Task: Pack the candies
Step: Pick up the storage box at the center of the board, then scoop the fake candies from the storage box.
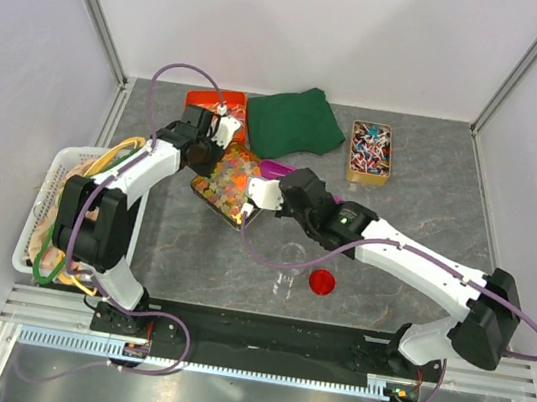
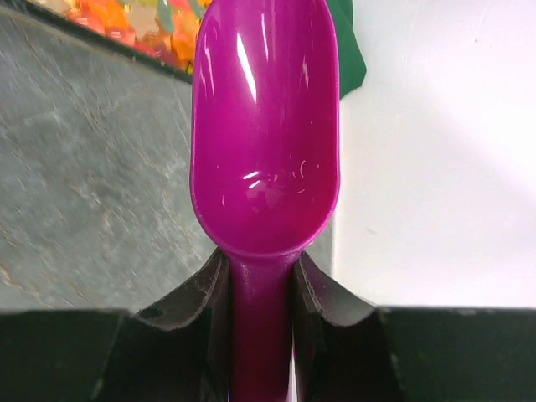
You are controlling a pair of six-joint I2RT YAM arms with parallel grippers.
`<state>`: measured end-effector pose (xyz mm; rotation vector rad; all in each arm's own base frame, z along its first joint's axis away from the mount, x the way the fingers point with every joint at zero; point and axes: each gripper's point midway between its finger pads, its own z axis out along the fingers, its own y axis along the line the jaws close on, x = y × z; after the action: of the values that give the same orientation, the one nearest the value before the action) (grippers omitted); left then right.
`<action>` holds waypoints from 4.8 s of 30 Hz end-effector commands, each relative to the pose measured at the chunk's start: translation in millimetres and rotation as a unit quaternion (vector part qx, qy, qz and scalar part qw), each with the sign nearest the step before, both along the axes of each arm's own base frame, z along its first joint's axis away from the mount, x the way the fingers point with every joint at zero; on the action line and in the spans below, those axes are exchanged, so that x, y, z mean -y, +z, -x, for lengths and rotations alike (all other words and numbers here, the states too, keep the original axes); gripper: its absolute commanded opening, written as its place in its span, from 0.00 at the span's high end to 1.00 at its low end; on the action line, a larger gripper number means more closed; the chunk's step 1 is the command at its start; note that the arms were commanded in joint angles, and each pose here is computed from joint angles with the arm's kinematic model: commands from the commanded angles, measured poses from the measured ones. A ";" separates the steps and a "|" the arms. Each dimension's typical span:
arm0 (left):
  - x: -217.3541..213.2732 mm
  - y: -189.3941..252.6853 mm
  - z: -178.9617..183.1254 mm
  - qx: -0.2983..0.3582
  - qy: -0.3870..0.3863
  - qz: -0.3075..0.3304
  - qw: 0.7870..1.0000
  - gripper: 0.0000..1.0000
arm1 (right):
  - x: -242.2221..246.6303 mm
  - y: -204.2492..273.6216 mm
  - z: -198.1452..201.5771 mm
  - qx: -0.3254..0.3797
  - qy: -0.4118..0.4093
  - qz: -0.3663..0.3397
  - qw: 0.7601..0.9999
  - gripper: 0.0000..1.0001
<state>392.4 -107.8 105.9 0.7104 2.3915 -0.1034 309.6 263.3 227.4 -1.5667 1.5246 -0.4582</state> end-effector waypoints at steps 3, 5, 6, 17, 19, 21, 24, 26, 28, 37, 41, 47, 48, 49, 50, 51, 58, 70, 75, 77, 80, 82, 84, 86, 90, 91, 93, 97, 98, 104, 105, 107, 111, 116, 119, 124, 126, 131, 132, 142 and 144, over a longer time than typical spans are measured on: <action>14.9 33.3 -19.9 0.093 0.027 0.031 0.995 0.98 | -6.2 9.0 -5.8 0.062 -0.011 0.108 0.992 1.00; 13.5 31.8 -21.5 0.103 0.035 0.023 0.994 0.98 | -11.4 12.1 -7.6 0.072 -0.012 0.118 0.990 1.00; 15.9 32.4 -21.0 0.108 0.034 0.025 0.993 0.98 | -17.5 12.2 -10.6 0.077 -0.008 0.131 0.988 1.00; 8.1 34.6 -20.1 0.149 0.058 0.027 0.987 0.98 | -40.8 -4.7 -28.5 0.104 -0.009 0.249 0.963 1.00; 7.9 33.8 -19.5 0.149 0.061 0.028 0.987 0.98 | -43.9 -13.9 -27.7 0.092 -0.001 0.264 0.960 1.00; 8.1 34.8 -19.3 0.151 0.063 0.031 0.986 0.98 | -46.9 -22.4 -27.7 0.090 0.002 0.281 0.955 1.00; 9.2 33.5 -18.9 0.151 0.062 0.034 0.986 0.98 | -53.5 -29.6 -28.5 0.092 0.006 0.299 0.950 1.00; 10.3 32.6 -18.8 0.148 0.060 0.036 0.986 0.98 | -56.6 -29.4 -30.4 0.097 0.001 0.307 0.947 1.00; 10.5 31.2 -17.6 0.146 0.059 0.037 0.987 0.98 | -63.1 -29.3 -32.4 0.102 0.003 0.314 0.944 1.00; 12.5 31.5 -14.1 0.145 0.053 0.043 0.987 0.98 | -63.1 -47.6 -32.5 0.077 0.027 0.376 0.923 1.00; 14.2 30.7 -12.9 0.143 0.050 0.047 0.987 0.98 | -66.7 -58.0 -26.1 0.034 0.059 0.377 0.924 1.00; 14.6 28.8 -12.4 0.140 0.049 0.047 0.988 0.98 | -76.1 -71.7 -20.9 -0.010 0.099 0.368 0.925 1.00; 15.2 29.1 -12.5 0.141 0.048 0.048 0.988 0.98 | -74.1 -75.0 -20.3 -0.021 0.103 0.372 0.922 1.00; 15.1 28.8 -12.3 0.140 0.048 0.048 0.988 0.98 | -75.9 -79.0 -20.4 -0.031 0.109 0.364 0.925 1.00; 15.2 29.7 -12.5 0.141 0.048 0.049 0.988 0.98 | -78.2 -80.2 -21.4 -0.036 0.108 0.357 0.927 1.00; 15.3 29.4 -11.7 0.140 0.048 0.050 0.988 0.98 | -77.1 -83.1 -20.4 -0.045 0.109 0.356 0.927 1.00; 15.6 29.1 -11.8 0.139 0.050 0.051 0.988 0.98 | -73.3 -108.0 -32.5 -0.092 0.094 0.319 0.939 1.00; 20.7 24.7 -9.1 0.126 0.042 0.061 0.989 0.98 | -79.7 -114.1 -42.8 -0.114 0.106 0.298 0.942 1.00; 22.7 21.9 -8.7 0.121 0.040 0.064 0.990 0.98 | -65.1 -124.0 -39.5 -0.159 0.088 0.287 0.941 1.00; 23.8 18.6 -8.2 0.115 0.038 0.065 0.990 0.98 | -63.7 -129.2 -35.6 -0.180 0.091 0.265 0.943 1.00; 25.2 15.6 -7.5 0.110 0.037 0.066 0.991 0.98 | -54.6 -129.7 -37.7 -0.193 0.085 0.254 0.944 1.00; 25.7 16.6 -8.3 0.110 0.037 0.068 0.991 0.98 | -47.7 -136.3 -37.9 -0.209 0.083 0.250 0.942 1.00; 25.3 16.6 -8.0 0.110 0.037 0.068 0.991 0.98 | -42.0 -142.3 -36.8 -0.225 0.082 0.246 0.939 1.00; 25.3 16.6 -8.0 0.110 0.037 0.068 0.991 0.98 | -40.5 -149.3 -33.8 -0.248 0.087 0.233 0.936 1.00; 24.2 16.0 -7.5 0.110 0.038 0.067 0.991 0.98 | -41.7 -154.9 -28.7 -0.278 0.094 0.221 0.930 1.00; 24.7 16.0 -7.8 0.110 0.038 0.067 0.991 0.98 | -41.8 -155.2 -25.1 -0.286 0.097 0.221 0.927 1.00; 24.7 15.4 -7.8 0.109 0.038 0.066 0.991 0.98 | -44.8 -155.9 -23.4 -0.296 0.102 0.214 0.925 1.00; 24.8 13.9 -7.9 0.107 0.039 0.066 0.991 0.98 | -44.4 -156.7 -23.4 -0.308 0.104 0.220 0.920 1.00; 25.3 14.8 -8.5 0.108 0.038 0.067 0.991 0.98 | -44.7 -160.2 -23.0 -0.313 0.104 0.223 0.917 1.00; 23.8 14.1 -8.6 0.108 0.041 0.065 0.991 0.98 | -50.6 -163.7 -20.5 -0.318 0.107 0.234 0.913 1.00; 24.1 12.6 -8.2 0.105 0.042 0.065 0.991 0.98 | -53.0 -169.5 -19.2 -0.317 0.107 0.245 0.910 1.00; 24.0 12.0 -8.6 0.105 0.042 0.064 0.992 0.98 | -58.9 -169.4 -20.2 -0.314 0.107 0.241 0.912 1.00; 23.2 13.4 -9.9 0.106 0.046 0.063 0.991 0.98 | -72.1 -170.1 -24.6 -0.305 0.106 0.238 0.916 1.00; 21.0 12.0 -9.7 0.105 0.051 0.059 0.991 0.98 | -89.0 -167.3 -15.2 -0.300 0.115 0.232 0.918 1.00; 19.4 12.5 -11.0 0.105 0.055 0.056 0.991 0.98 | -99.0 -165.8 -9.0 -0.295 0.115 0.227 0.921 1.00; 18.1 11.8 -10.9 0.104 0.059 0.053 0.991 0.98 | -116.9 -167.6 -9.8 -0.288 0.094 0.203 0.931 1.00; 17.7 13.7 -11.2 0.105 0.061 0.054 0.991 0.98 | -123.2 -168.9 -10.5 -0.286 0.083 0.192 0.935 1.00; 18.0 12.0 -10.1 0.101 0.061 0.055 0.991 0.98 | -130.2 -177.5 -12.9 -0.279 0.080 0.180 0.940 1.00; 18.2 12.0 -10.0 0.101 0.060 0.055 0.991 0.98 | -124.7 -182.8 -15.1 -0.275 0.071 0.191 0.940 1.00; 20.8 8.0 -9.3 0.094 0.057 0.060 0.992 0.98 | -107.8 -147.9 -39.3 -0.181 0.022 0.189 0.965 1.00; 21.2 6.4 -9.9 0.092 0.057 0.060 0.992 0.98 | -109.7 -133.4 -38.8 -0.163 0.032 0.195 0.967 1.00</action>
<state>367.0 -82.7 65.4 0.5712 2.4229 0.0637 347.9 344.7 76.0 -2.1616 1.8001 -0.4896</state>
